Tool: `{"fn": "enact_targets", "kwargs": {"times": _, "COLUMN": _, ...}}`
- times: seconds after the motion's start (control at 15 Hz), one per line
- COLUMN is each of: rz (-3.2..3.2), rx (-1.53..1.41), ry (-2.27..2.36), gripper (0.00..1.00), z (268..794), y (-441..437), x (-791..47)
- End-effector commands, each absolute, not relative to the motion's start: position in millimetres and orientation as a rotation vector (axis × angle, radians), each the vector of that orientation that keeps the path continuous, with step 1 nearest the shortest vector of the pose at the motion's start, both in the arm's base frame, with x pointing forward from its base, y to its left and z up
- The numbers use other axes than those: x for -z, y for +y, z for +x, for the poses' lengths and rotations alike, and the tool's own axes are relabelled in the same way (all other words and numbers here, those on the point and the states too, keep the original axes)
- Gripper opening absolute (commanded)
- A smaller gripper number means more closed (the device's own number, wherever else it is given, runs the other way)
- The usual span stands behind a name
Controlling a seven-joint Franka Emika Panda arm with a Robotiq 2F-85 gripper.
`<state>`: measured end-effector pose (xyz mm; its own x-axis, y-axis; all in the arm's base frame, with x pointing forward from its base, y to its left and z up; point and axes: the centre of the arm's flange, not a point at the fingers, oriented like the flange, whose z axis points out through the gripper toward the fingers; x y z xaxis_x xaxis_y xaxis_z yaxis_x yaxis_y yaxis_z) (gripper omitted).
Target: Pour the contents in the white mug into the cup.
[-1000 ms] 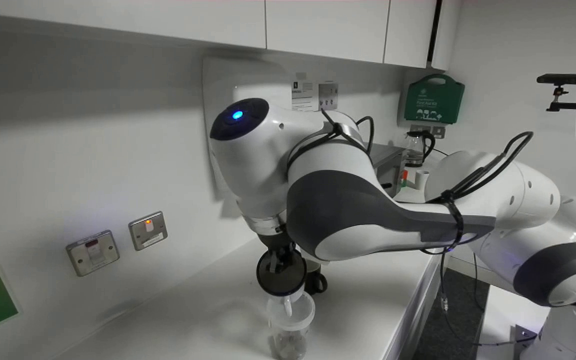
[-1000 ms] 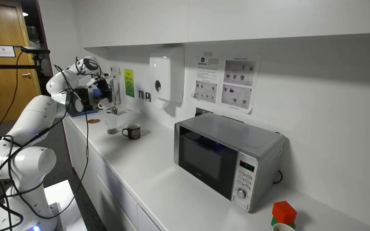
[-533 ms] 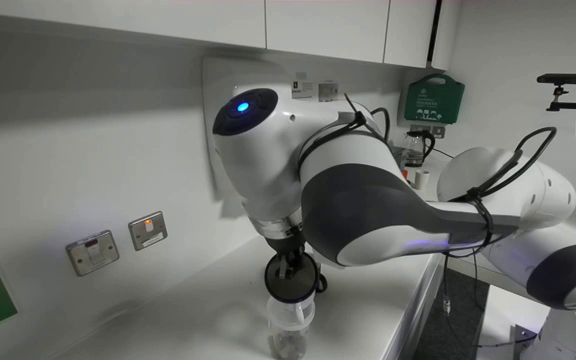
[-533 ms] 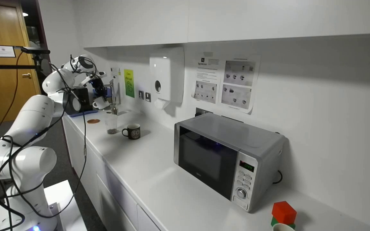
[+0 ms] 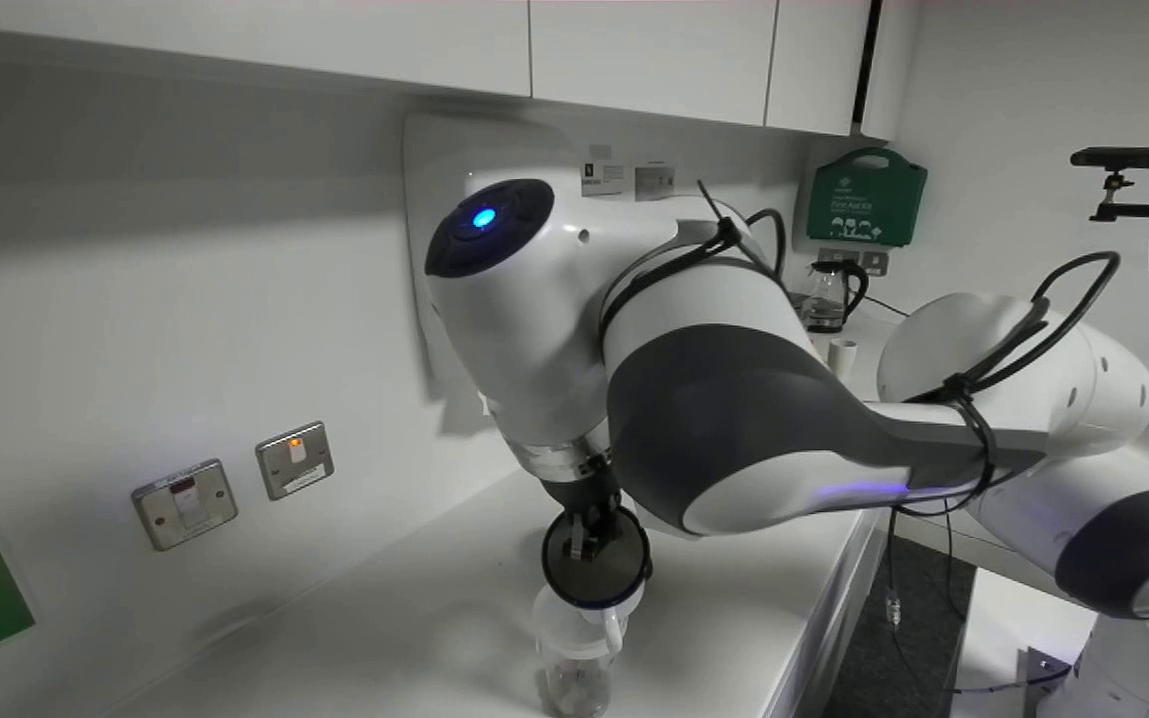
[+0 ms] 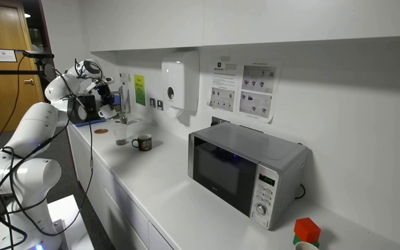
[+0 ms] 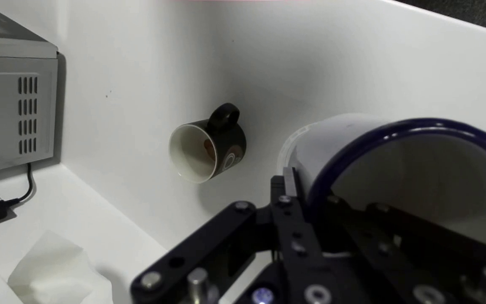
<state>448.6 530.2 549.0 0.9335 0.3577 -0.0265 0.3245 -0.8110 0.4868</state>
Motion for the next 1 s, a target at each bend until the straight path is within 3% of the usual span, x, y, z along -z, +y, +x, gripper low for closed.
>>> {"fn": "enact_targets", "kwargs": {"times": 0.0, "rz": 2.59, "rx": -0.09, "ry": 0.488, "gripper": 0.06, "z": 448.6, "y": 530.2, "x": -549.0}}
{"fn": "enact_targets", "kwargs": {"times": 0.93, "rz": 2.602, "rx": -0.07, "ry": 0.472, "gripper": 0.01, "z": 449.3, "y": 524.0, "x": -537.8}}
